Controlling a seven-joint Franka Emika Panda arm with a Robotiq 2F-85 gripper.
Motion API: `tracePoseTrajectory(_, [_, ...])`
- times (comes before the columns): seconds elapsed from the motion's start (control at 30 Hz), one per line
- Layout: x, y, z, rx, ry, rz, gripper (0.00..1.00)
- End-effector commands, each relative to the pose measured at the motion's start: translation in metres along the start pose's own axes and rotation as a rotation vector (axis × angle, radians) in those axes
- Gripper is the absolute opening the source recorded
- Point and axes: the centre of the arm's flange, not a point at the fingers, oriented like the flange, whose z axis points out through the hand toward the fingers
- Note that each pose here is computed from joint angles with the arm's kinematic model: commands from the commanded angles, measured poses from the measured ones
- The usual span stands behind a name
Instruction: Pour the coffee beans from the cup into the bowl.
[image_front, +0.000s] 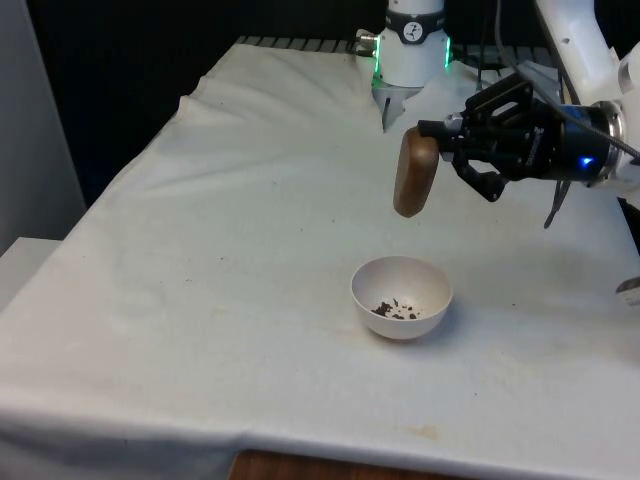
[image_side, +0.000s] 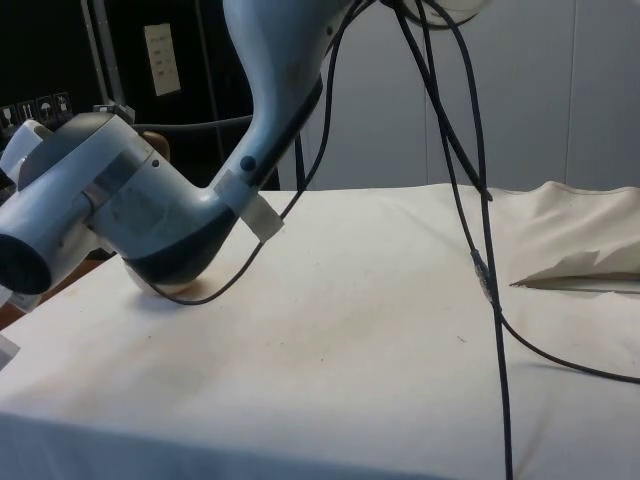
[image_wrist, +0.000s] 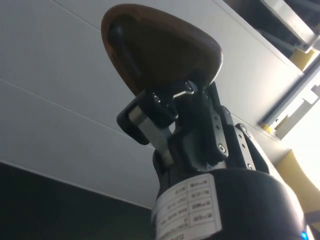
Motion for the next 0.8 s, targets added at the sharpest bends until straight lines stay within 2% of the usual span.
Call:
tracePoseTrajectory(0.0, [0.000,0.000,0.000,0.000,0.000,0.000,0.00])
tracePoseTrajectory(0.3, [0.000,0.000,0.000,0.000,0.000,0.003,0.00])
tracePoseTrajectory(0.57, [0.002,0.011,0.001,0.023,-0.008,0.023,0.00])
tracePoseTrajectory(0.6, [0.002,0.010,0.001,0.009,-0.004,0.021,0.00])
tracePoseTrajectory(0.63, [0.003,0.013,0.001,0.028,-0.008,0.026,0.00])
tracePoseTrajectory(0.77, [0.004,0.020,0.002,0.044,-0.013,0.041,0.00])
